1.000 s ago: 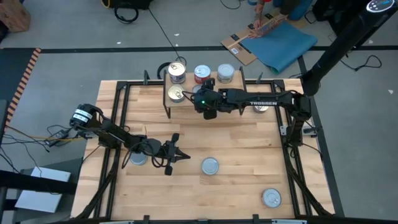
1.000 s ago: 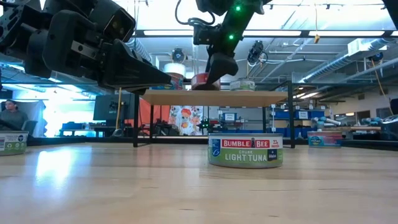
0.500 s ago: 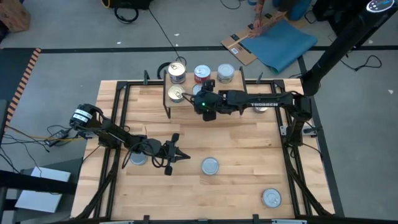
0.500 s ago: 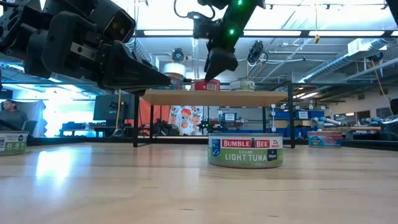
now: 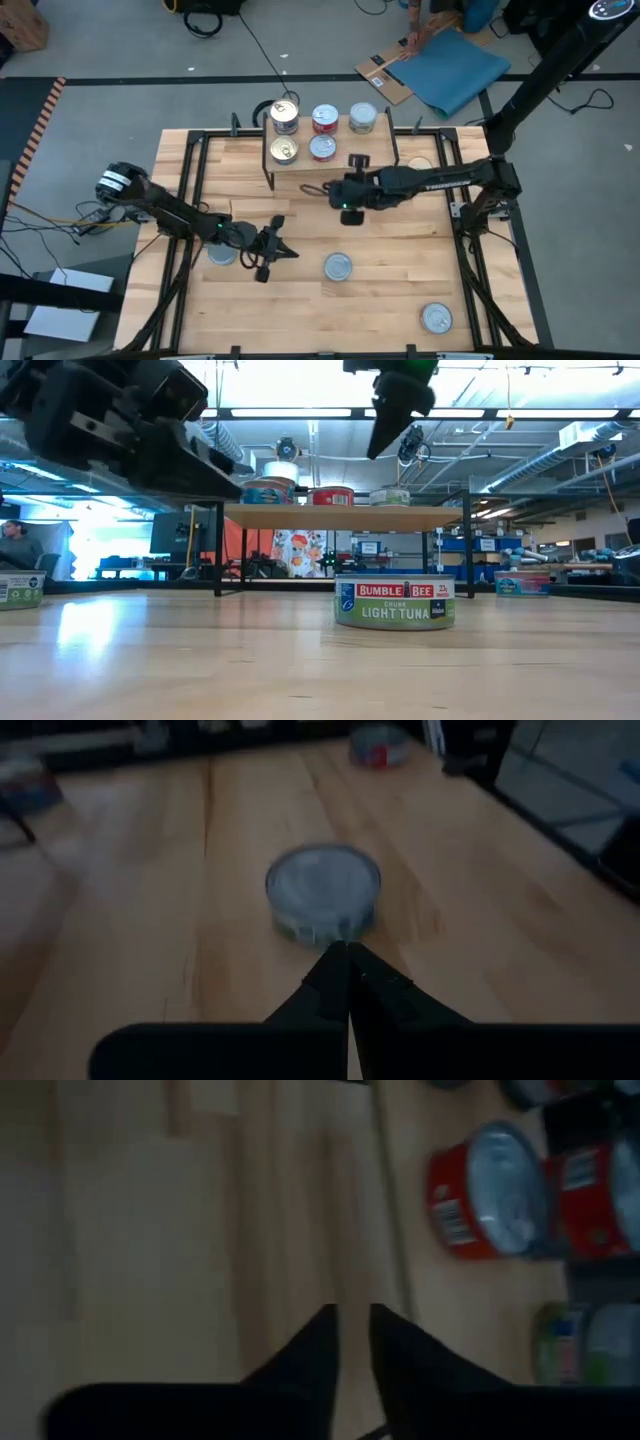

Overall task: Stack canned seafood by type on shelf
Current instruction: Put the green tuna can on the shelf

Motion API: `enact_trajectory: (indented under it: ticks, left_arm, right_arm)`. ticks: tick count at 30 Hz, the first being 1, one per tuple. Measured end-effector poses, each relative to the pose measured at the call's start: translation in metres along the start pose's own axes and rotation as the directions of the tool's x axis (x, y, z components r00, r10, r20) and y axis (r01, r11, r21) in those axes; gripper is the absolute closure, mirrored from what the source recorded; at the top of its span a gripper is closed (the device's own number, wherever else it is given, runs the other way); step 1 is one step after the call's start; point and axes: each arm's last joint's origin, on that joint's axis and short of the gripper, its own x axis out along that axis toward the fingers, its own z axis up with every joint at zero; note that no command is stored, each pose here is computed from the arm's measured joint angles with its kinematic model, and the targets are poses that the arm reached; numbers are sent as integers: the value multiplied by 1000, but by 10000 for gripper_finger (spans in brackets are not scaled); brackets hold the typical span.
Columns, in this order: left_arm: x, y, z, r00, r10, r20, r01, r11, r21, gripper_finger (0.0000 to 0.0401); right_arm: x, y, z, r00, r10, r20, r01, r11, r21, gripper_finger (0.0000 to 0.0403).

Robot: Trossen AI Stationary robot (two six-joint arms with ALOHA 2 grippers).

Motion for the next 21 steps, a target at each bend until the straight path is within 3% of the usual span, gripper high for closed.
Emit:
enact_trajectory:
  ticks: [4, 9, 15, 19, 21]
  left_arm:
    - [-17, -5, 12, 982, -26, -186, 18, 999, -44, 396]
    - [-42, -17, 32, 909, -64, -412, -2, 988, -157, 396]
    - [-69, -40, 46, 735, -85, -673, -126, 958, -259, 394]
    - [-82, -55, 46, 645, -80, -760, -239, 923, -300, 372]
    - [-86, -60, 45, 630, -84, -772, -283, 901, -329, 356]
  right_arm:
    - [0, 24, -7, 992, 124, 2, -124, 992, -13, 392]
    - [15, 51, -13, 966, 251, 63, -252, 968, 9, 381]
    - [28, 71, -22, 953, 281, 112, -285, 958, 26, 396]
    - [30, 81, -26, 948, 290, 131, -296, 955, 29, 393]
    - [29, 85, -28, 949, 288, 128, -293, 956, 19, 389]
